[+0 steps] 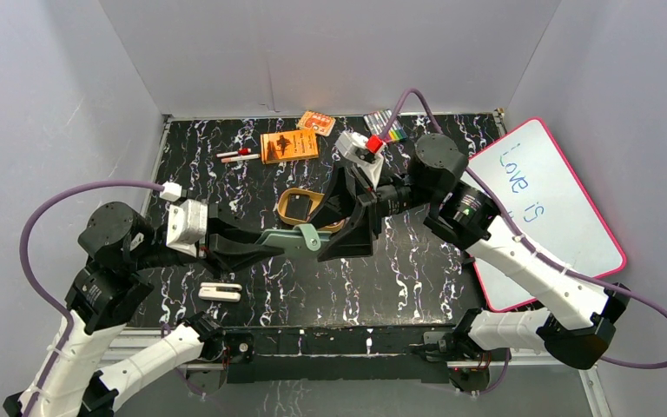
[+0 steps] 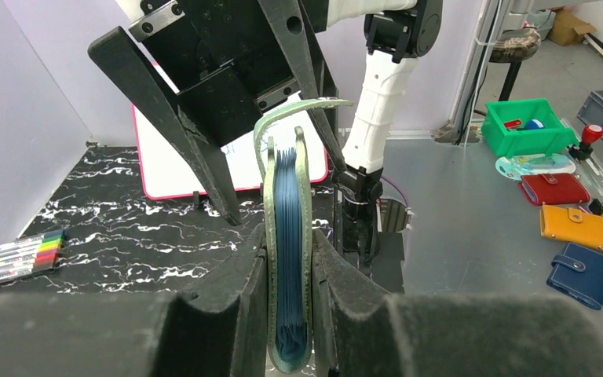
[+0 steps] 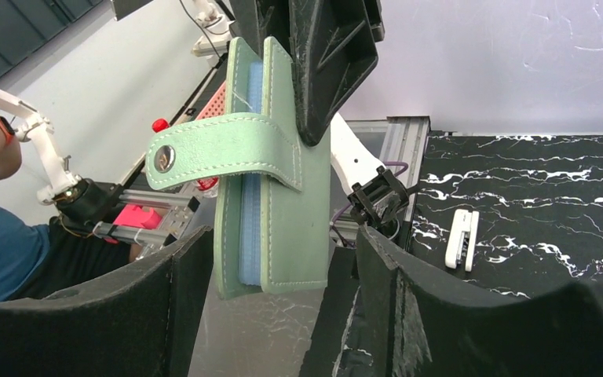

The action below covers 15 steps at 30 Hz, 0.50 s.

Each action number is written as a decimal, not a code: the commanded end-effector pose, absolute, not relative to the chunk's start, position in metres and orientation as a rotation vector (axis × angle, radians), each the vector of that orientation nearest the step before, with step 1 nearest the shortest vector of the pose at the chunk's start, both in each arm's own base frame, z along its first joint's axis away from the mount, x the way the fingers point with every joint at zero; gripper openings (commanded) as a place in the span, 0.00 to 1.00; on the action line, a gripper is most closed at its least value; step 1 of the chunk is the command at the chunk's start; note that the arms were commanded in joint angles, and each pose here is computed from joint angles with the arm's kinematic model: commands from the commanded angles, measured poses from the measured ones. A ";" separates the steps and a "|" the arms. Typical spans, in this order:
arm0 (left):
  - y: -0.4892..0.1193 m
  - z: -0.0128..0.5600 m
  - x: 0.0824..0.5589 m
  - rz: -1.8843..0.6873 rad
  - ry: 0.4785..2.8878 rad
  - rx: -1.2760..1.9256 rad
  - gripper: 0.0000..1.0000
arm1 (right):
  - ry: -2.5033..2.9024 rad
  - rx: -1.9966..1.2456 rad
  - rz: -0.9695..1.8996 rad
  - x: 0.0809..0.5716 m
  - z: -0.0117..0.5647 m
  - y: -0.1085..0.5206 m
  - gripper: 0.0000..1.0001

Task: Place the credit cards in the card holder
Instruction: Pick up the card holder from the center of the board.

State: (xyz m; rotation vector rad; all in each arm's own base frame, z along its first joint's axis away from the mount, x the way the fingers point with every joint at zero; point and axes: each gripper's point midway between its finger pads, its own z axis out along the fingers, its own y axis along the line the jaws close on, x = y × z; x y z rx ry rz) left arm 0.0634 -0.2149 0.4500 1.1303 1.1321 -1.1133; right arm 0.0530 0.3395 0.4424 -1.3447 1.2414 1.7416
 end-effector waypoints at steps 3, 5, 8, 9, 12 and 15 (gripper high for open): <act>-0.214 0.476 0.060 -1.112 1.027 1.111 0.00 | 1.180 -1.323 1.748 0.054 0.454 0.342 0.65; -0.215 0.478 0.060 -1.120 1.021 1.100 0.00 | 1.187 -1.320 1.751 0.055 0.453 0.343 0.59; -0.215 0.480 0.060 -1.122 1.013 1.092 0.00 | 1.199 -1.315 1.749 0.058 0.450 0.345 0.50; -0.216 0.481 0.061 -1.125 1.012 1.090 0.00 | 1.199 -1.314 1.750 0.057 0.450 0.345 0.49; -0.218 0.481 0.061 -1.140 1.007 1.092 0.00 | 1.194 -1.313 1.749 0.057 0.450 0.347 0.45; -0.220 0.481 0.063 -1.145 1.010 1.092 0.00 | 1.190 -1.316 1.752 0.056 0.448 0.349 0.42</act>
